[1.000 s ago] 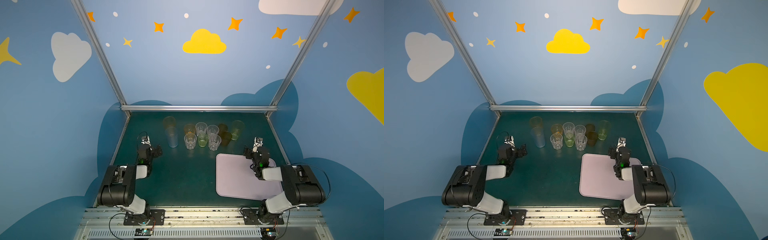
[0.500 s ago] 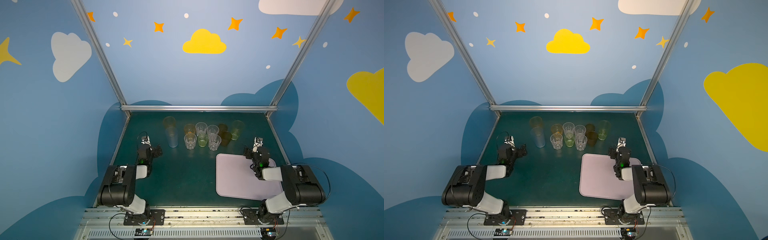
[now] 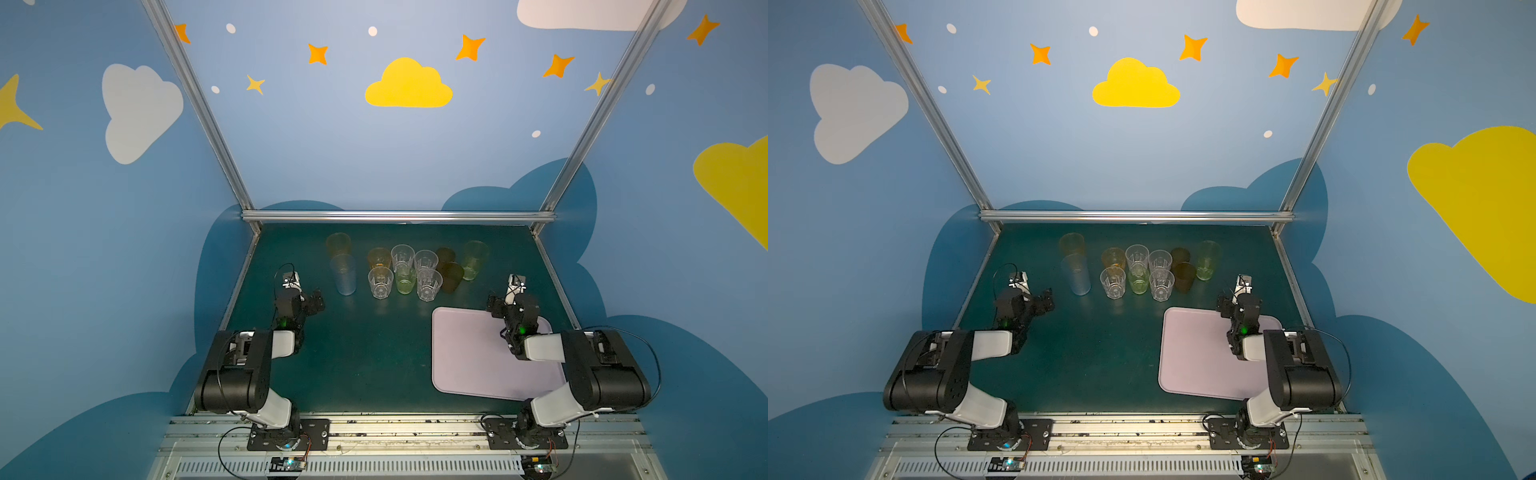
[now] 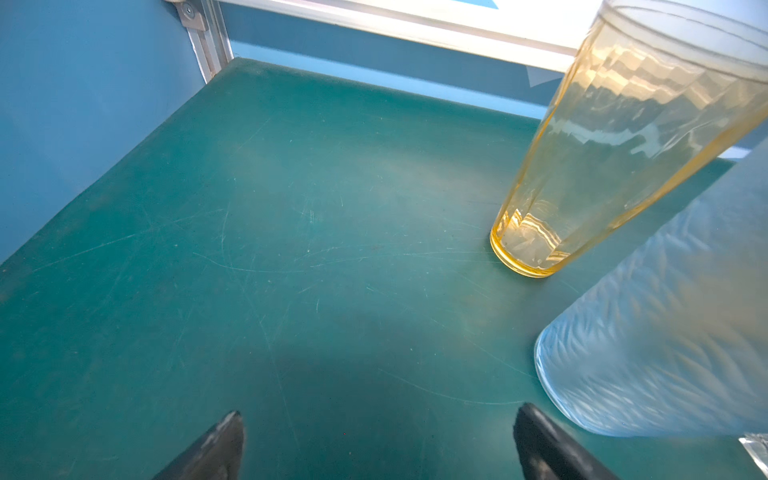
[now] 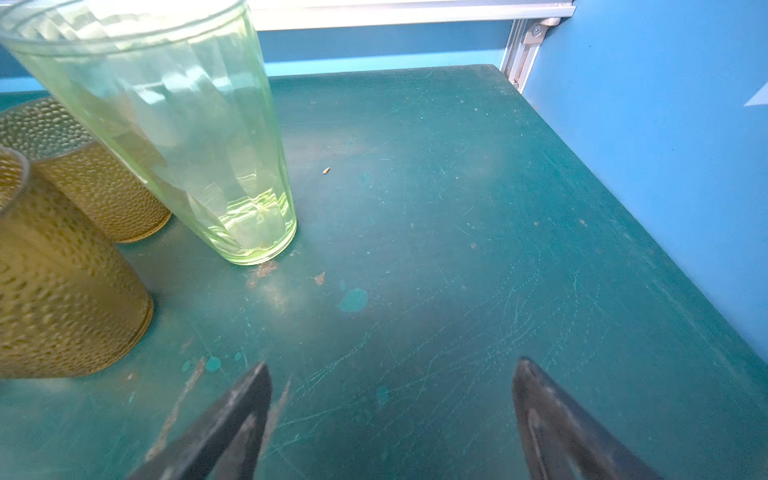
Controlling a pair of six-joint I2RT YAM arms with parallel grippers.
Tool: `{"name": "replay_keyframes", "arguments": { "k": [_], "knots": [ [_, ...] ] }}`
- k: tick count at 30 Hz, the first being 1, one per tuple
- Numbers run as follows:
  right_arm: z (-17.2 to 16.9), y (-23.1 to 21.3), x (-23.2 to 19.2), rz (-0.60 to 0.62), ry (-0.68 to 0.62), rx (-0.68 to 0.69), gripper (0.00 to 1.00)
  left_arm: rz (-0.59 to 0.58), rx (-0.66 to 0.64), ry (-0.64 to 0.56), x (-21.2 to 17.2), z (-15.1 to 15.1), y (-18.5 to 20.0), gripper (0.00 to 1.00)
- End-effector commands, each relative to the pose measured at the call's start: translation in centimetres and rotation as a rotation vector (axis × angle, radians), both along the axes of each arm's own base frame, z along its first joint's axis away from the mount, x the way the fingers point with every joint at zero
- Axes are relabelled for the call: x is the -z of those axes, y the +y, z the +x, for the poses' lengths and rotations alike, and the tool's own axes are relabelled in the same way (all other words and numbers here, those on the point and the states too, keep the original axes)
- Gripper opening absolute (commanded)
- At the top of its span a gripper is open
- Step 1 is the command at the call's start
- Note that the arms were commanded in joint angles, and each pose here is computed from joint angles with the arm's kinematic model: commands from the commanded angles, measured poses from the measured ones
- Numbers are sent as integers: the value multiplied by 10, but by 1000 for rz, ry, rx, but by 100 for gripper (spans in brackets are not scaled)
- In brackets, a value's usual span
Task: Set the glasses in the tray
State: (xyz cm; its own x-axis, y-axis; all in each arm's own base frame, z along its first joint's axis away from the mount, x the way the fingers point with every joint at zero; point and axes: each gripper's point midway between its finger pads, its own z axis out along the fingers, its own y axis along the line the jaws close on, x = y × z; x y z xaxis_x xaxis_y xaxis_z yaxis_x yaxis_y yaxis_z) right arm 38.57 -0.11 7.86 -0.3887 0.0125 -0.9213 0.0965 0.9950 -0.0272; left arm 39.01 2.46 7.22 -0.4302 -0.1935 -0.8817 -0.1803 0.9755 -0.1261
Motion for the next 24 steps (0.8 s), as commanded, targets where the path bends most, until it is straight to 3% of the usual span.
{"name": "replay_keyframes", "arguments": {
  "k": [1,10,14,17,24],
  "knots": [
    [6,3,-12,-1,-29,-13,89,5,4,-24,-8,3,0,100],
    [6,3,-12,-2,-32,-12,89,12,3,-29,-10,3,-1,100],
    [6,8,-20,-12,-30,-36,89,55,-80,-9,-21,0,8,100],
    [-2,0,-33,-28,-29,15,89,79,-146,32,-33,-3,19,100],
    [-19,-17,-50,22,53,142,89,60,-200,-6,-67,-18,14,100]
  ]
}}
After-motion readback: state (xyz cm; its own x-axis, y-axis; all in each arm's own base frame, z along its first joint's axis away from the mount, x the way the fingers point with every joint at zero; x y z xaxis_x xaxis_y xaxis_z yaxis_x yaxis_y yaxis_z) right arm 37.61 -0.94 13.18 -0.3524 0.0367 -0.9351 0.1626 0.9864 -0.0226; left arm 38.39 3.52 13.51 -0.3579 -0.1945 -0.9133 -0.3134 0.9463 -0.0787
